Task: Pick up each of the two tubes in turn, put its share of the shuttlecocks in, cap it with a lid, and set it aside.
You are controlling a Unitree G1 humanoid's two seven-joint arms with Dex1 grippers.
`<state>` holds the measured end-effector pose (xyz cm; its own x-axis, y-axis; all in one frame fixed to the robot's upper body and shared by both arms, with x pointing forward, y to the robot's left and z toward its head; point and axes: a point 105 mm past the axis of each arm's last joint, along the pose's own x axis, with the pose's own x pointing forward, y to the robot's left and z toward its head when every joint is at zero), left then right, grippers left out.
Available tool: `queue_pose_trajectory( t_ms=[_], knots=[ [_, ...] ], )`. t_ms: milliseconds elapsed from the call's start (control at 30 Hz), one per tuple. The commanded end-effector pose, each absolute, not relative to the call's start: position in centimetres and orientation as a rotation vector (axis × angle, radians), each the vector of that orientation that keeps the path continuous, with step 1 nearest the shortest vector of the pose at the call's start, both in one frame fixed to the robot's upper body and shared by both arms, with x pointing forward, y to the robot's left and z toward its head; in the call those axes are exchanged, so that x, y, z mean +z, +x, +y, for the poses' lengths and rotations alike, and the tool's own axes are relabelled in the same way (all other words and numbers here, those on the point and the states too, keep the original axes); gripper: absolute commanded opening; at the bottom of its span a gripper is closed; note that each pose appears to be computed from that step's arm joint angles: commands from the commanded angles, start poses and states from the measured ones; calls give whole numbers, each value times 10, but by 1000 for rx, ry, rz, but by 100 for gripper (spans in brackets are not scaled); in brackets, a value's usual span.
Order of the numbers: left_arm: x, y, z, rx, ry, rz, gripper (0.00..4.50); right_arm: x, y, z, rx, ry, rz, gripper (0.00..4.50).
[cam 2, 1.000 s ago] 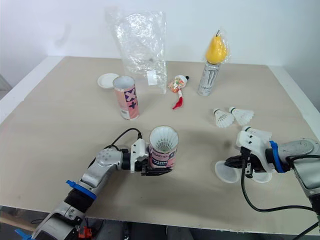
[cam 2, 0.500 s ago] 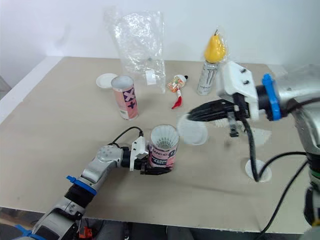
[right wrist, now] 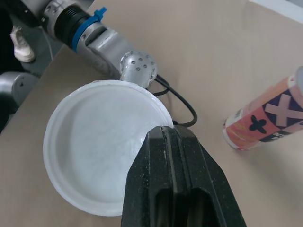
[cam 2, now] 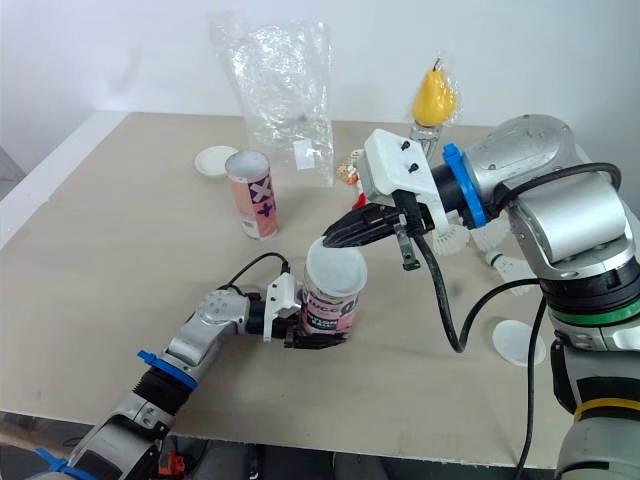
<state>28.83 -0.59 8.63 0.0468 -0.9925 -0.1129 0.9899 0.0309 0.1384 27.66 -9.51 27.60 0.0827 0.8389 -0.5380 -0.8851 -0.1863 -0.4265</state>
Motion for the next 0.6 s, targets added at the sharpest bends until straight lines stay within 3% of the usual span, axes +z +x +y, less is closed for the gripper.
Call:
queue_pose_trajectory(
  t_ms=[33, 600],
  knots=[
    [75, 289, -2, -1498, 187, 34, 299, 285, 277, -93, 1540, -923, 34, 7],
    [73, 290, -2, -1487, 190, 44, 299, 267, 283, -94, 1562, -995, 67, 7]
  ],
)
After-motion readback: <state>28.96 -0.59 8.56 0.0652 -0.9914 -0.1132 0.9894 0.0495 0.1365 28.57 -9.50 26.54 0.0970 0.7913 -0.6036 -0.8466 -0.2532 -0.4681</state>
